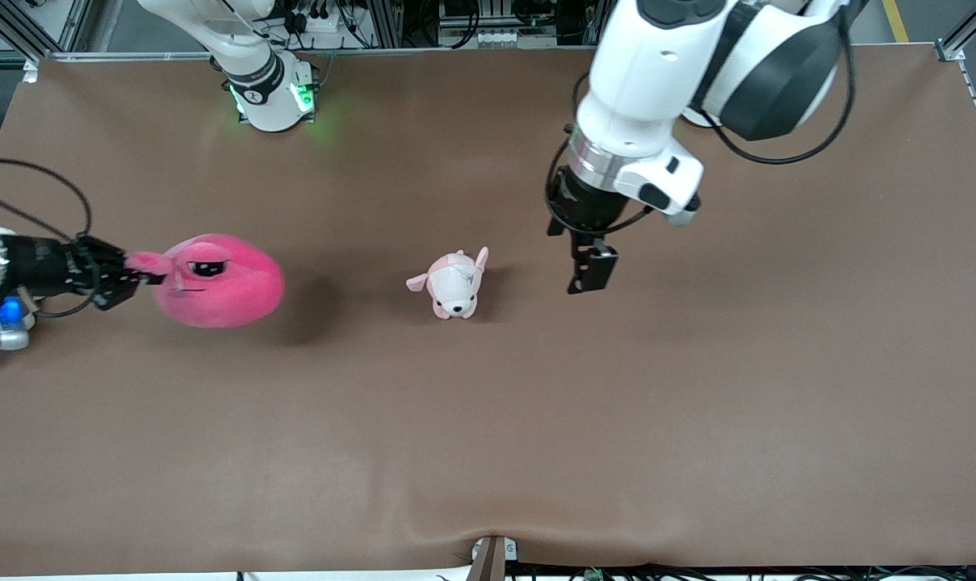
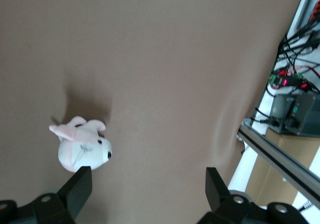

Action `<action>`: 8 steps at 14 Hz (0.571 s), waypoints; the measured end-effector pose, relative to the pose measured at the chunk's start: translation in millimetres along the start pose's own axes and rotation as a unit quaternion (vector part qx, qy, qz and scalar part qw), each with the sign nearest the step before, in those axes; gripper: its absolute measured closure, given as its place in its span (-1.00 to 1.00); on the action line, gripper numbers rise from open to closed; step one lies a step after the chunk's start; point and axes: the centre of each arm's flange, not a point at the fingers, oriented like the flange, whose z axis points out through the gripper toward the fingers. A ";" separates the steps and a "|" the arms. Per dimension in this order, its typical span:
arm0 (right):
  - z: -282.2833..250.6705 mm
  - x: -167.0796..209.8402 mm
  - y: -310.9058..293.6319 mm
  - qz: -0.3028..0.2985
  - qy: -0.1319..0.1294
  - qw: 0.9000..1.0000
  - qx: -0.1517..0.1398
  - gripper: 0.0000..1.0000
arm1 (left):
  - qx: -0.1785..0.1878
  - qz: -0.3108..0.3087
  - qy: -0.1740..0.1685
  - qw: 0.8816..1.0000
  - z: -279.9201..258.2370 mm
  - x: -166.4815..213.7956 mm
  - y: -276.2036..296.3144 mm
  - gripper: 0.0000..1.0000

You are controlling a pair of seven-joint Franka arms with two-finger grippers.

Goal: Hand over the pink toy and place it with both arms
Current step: 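Carry the flamingo toward the grey elephant while the left gripper withdraws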

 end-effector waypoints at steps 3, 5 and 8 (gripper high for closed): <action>42.2 62.0 35.7 0.004 -0.023 0.999 -0.033 0.79 | 0.003 0.003 0.012 1.000 -1.7 23.7 19.5 -1.00; 67.6 93.2 56.2 -0.006 -0.040 0.998 -0.040 0.79 | 0.005 0.014 0.017 1.000 0.2 44.2 36.0 -1.00; 88.5 122.9 80.6 -0.022 -0.032 0.998 -0.040 0.79 | 0.009 0.035 0.022 0.999 0.4 69.5 44.0 -1.00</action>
